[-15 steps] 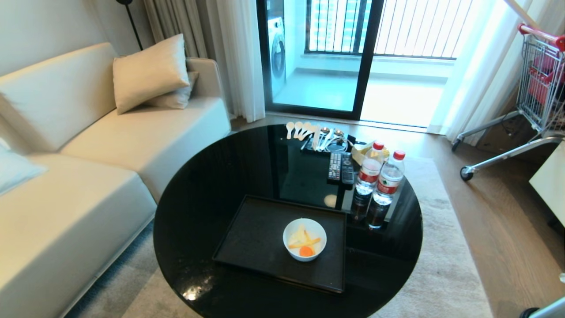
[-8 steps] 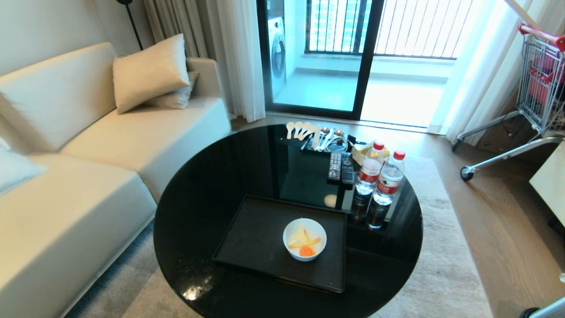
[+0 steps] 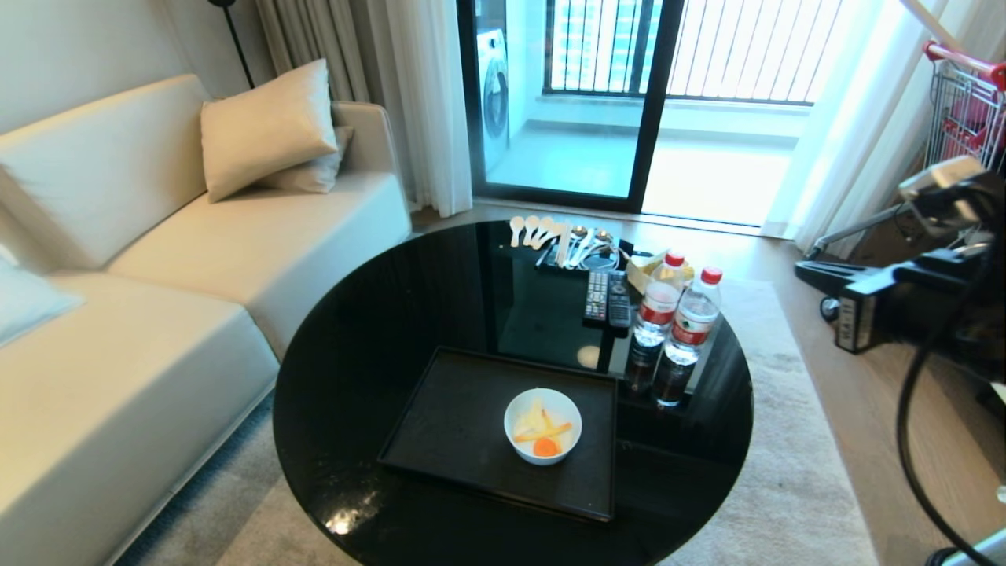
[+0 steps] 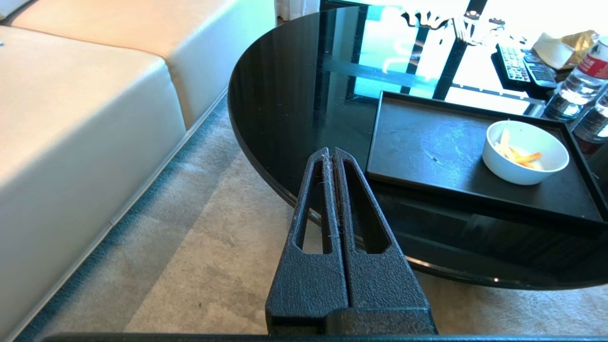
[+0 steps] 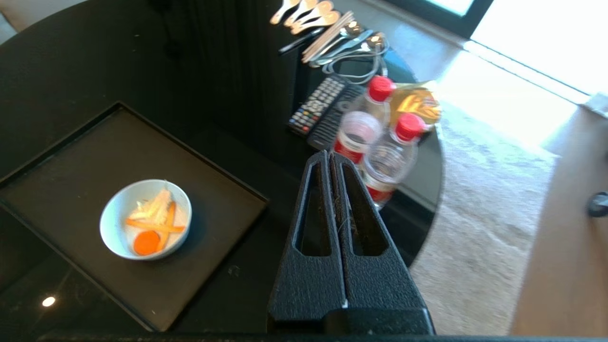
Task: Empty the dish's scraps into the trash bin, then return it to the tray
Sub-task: Pick up the bowl with leftover food
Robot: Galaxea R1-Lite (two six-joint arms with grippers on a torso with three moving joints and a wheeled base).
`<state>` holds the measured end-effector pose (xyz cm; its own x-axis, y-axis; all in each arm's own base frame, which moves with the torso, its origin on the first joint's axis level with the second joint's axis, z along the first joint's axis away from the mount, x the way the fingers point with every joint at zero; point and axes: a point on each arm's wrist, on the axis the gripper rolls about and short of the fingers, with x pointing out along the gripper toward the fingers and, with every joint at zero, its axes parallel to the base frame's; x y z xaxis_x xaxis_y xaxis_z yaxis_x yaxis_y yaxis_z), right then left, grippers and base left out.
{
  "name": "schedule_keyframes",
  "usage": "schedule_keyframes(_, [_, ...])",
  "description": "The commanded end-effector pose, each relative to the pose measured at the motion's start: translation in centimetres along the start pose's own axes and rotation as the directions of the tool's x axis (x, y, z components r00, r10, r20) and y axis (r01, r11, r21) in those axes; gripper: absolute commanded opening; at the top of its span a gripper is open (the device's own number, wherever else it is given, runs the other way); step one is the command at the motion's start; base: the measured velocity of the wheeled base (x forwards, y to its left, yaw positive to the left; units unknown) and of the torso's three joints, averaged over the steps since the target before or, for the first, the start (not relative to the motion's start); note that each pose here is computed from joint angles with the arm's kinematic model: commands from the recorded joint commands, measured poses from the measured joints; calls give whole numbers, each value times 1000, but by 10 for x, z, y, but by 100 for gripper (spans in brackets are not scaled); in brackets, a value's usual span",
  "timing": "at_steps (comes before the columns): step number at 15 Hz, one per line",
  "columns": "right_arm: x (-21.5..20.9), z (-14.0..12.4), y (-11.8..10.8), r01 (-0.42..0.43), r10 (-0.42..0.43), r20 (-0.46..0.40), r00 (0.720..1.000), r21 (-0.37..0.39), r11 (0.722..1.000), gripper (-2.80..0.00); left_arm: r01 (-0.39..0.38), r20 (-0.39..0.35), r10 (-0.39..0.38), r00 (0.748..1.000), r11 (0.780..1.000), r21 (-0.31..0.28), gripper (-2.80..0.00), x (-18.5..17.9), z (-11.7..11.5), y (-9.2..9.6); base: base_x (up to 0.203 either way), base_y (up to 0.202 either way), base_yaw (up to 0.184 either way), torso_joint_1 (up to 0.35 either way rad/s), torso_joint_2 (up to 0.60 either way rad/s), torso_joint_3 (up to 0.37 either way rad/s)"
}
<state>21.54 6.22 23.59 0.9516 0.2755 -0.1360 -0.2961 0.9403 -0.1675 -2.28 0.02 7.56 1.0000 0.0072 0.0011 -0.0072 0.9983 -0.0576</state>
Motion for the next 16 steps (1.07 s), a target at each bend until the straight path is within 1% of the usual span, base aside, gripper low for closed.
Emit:
schedule_keyframes(1, [68,-18,14,-54,56,-114,992,15,998,-280,0,0,0,1000,1000,-1,-280,0,0,0,0,0,0,0,0,0])
schedule_keyframes(4, [120,-28,30,-74,86,-155,984,80,994,-280,0,0,0,1000,1000,-1,-280,0,0,0,0,0,0,0,0,0])
schedule_keyframes(7, [162,-42,47,-46,77,-225,971,139,989,-280,0,0,0,1000,1000,-1,-280,0,0,0,0,0,0,0,0,0])
schedule_keyframes(8, [171,-47,53,-39,83,-261,962,168,985,-280,0,0,0,1000,1000,-1,-280,0,0,0,0,0,0,0,0,0])
schedule_keyframes(11, [182,-59,62,10,107,-428,897,262,965,-280,0,0,0,1000,1000,-1,-280,0,0,0,0,0,0,0,0,0])
schedule_keyframes(14, [186,-67,73,94,134,-590,796,339,936,-280,0,0,0,1000,1000,-1,-280,0,0,0,0,0,0,0,0,0])
schedule_keyframes(16, [187,-69,85,164,153,-669,727,386,908,-280,0,0,0,1000,1000,-1,-280,0,0,0,0,0,0,0,0,0])
